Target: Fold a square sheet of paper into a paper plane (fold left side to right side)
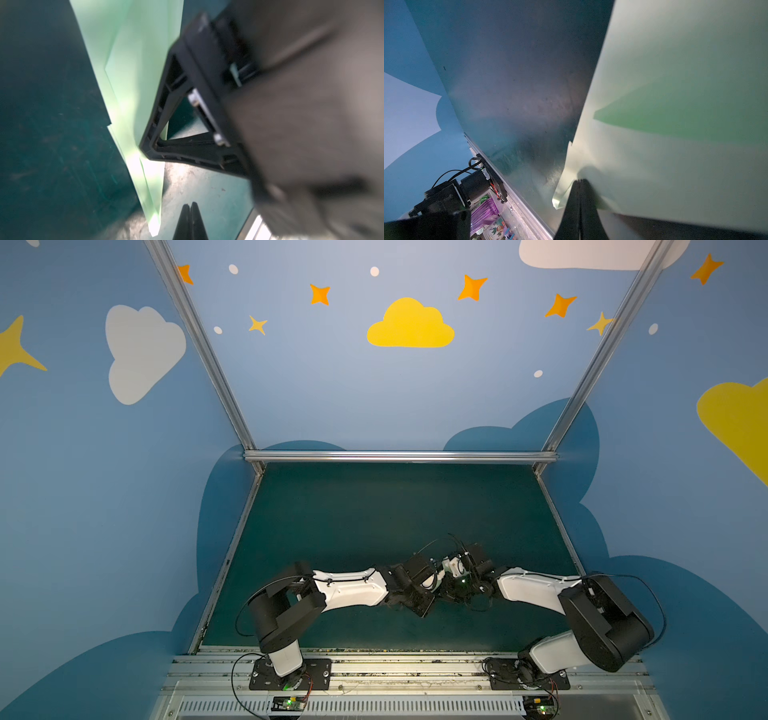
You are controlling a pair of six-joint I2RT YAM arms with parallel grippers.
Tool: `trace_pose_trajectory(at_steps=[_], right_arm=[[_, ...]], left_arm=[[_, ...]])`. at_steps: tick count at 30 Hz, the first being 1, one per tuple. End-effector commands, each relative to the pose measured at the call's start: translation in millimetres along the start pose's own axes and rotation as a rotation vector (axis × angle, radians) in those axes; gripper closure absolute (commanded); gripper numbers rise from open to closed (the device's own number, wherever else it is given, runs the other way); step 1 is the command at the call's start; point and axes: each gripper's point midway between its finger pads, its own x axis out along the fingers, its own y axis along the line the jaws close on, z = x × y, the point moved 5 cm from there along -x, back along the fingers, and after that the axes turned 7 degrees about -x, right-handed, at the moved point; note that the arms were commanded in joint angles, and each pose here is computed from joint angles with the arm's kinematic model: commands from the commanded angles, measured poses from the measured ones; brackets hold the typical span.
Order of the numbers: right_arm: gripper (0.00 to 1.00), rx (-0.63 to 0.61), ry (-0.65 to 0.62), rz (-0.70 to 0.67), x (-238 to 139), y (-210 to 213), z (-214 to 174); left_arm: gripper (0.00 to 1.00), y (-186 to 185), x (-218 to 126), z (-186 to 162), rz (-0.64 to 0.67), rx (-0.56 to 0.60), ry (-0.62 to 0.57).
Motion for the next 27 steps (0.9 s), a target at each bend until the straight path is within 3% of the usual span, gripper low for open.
trace_pose_trajectory(at_steps=[1, 15, 27], right_arm=[[1.00, 0.042, 0.030, -0.102, 5.1, -24.4, -13.1], [1.00, 0.046, 0.032, -0.110, 4.3, -26.5, -14.9], [1.00, 0.049, 0.035, -0.118, 3.8, -28.3, -15.6]], left_arm=[[0.97, -0.1, 5.1, 3.3, 0.001, 0.023, 0.002], [0.97, 16.4, 18.1, 6.9, 0.030, 0.010, 0.011], [0.97, 44.7, 16.3, -11.5, 0.066, -0.069, 0.013]])
